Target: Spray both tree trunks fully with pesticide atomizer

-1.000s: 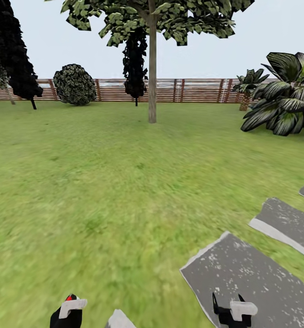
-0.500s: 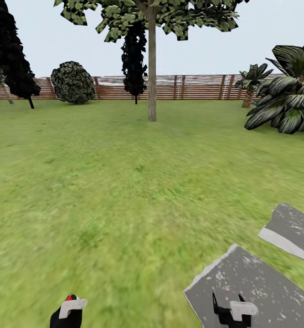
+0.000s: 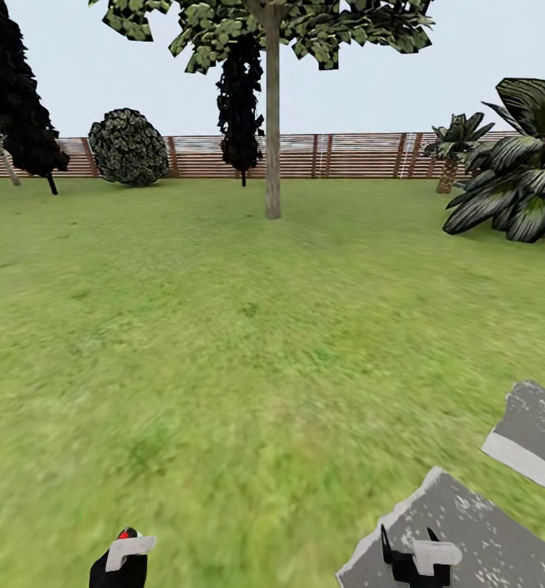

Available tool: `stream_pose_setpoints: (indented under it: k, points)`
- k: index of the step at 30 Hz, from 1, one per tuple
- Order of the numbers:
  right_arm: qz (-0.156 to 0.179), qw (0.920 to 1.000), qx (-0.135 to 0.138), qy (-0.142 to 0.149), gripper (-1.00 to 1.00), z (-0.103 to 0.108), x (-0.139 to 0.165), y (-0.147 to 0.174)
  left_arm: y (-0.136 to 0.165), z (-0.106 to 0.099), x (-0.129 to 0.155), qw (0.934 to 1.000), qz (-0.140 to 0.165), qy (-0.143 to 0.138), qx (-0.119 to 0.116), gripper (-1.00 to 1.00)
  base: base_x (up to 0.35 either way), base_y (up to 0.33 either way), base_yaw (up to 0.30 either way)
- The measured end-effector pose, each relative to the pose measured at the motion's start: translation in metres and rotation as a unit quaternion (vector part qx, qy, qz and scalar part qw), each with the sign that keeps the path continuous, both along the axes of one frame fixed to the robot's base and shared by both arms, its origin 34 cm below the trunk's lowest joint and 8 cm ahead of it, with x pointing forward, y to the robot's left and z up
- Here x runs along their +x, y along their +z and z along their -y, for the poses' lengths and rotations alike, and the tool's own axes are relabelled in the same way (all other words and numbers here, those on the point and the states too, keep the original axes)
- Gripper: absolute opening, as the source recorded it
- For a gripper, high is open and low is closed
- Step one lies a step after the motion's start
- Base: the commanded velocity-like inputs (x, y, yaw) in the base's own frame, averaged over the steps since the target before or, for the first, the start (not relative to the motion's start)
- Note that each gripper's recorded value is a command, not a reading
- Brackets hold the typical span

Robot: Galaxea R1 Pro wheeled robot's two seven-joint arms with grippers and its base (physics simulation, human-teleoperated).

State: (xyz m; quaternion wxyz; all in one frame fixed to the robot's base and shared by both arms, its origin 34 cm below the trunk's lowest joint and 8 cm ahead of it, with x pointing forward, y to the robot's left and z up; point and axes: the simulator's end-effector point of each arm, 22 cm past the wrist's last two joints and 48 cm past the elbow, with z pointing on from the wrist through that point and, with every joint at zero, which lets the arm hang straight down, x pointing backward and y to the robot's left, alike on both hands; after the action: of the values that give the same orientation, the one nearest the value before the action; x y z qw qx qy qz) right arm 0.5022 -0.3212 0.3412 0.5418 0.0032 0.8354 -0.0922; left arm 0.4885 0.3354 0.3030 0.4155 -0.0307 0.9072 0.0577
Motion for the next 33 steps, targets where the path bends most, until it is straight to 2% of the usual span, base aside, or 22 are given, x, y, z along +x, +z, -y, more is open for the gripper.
stream_pose_setpoints:
  k: [33]
  points:
    - [0.001, 1.0000, 0.000, 0.000, 1.00, 0.0000, 0.0004, 0.0005, 0.0001, 0.0001, 0.0000, 1.0000, 0.001, 0.000, 0.000, -1.00, 0.339, 0.000, 0.000]
